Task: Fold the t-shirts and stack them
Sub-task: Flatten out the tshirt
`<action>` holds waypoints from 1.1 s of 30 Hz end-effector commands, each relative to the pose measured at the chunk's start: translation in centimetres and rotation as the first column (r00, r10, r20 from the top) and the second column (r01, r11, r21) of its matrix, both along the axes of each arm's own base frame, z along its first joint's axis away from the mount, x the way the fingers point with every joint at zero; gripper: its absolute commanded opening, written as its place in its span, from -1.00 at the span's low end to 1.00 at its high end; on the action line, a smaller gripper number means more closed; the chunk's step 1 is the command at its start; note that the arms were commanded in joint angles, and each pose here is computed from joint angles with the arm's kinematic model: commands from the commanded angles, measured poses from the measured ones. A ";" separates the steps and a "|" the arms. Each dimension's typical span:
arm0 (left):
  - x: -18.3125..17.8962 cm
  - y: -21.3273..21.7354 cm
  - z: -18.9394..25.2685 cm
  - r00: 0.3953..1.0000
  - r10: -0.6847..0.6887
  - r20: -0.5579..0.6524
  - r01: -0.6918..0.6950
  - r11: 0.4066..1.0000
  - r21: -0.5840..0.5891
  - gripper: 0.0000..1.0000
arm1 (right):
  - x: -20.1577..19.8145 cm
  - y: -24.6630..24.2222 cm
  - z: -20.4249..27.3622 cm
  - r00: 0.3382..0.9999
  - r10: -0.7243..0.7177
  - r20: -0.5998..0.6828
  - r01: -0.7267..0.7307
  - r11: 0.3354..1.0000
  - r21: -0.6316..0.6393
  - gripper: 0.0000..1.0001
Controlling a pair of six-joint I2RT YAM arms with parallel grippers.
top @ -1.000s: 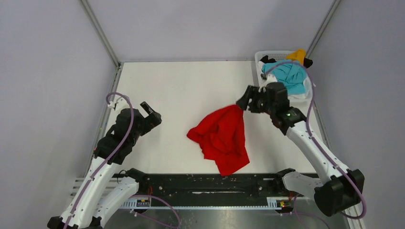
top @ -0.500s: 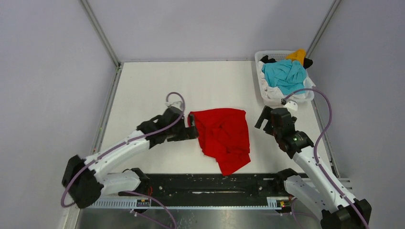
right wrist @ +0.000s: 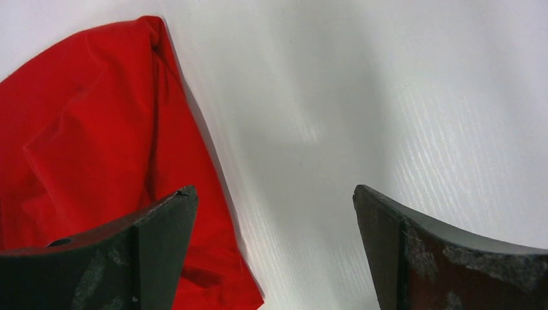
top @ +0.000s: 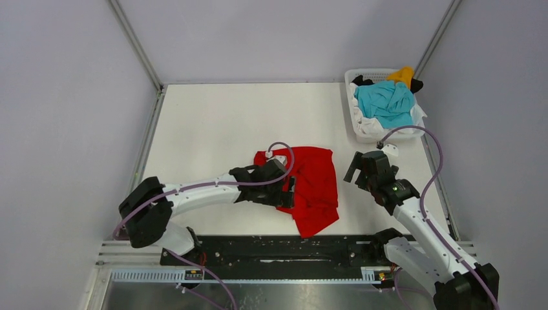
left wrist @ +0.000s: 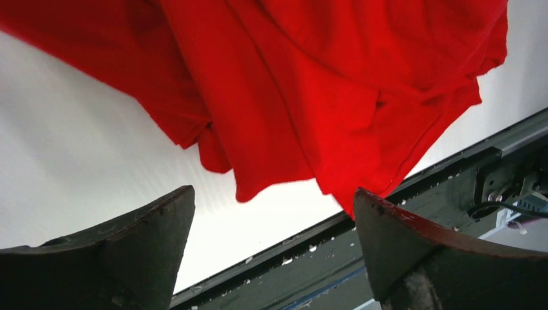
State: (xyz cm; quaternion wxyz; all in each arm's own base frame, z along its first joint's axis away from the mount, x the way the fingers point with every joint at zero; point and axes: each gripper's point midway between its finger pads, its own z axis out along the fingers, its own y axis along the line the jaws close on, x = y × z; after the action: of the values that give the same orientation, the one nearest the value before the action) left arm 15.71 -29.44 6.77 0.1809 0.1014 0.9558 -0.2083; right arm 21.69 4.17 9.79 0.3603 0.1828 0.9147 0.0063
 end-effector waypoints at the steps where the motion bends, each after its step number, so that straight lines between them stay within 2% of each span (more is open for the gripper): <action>1: 2.1 -3.0 1.6 0.998 0.010 0.060 -0.006 0.998 -0.062 0.82 | 0.2 0.5 0.2 1.000 0.014 -0.003 -0.014 1.000 0.017 0.99; 4: 2.4 -3.8 1.4 0.999 -0.002 0.049 0.005 0.998 -0.064 0.66 | 0.1 0.4 0.0 1.000 0.010 -0.001 -0.010 1.000 0.013 0.99; 8: 2.5 -4.5 1.2 0.999 -0.011 0.045 0.014 0.997 -0.070 0.35 | 0.1 0.2 0.0 1.000 0.008 0.003 -0.008 1.000 0.006 0.99; 21: 3.3 -2.6 -1.0 0.998 0.041 0.054 -0.044 0.997 0.065 0.21 | 0.0 -0.1 0.1 1.000 0.003 0.011 -0.003 1.000 -0.004 0.99; 29: 3.6 -4.2 -0.8 0.999 0.017 0.046 -0.018 0.999 0.028 -0.11 | 0.0 -0.1 0.1 1.000 0.002 0.010 -0.002 1.000 -0.004 0.99; 33: 3.9 -4.5 -0.9 0.999 0.009 0.051 -0.011 0.999 0.037 -0.34 | -0.1 -0.2 0.1 1.000 0.004 0.013 -0.004 1.000 -0.007 0.99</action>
State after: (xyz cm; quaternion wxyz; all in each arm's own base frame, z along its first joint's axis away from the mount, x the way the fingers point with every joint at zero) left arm 18.39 -32.09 4.47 0.1811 0.1001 0.9639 -0.1675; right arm 21.45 4.20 9.46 0.3547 0.1809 0.9173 0.0064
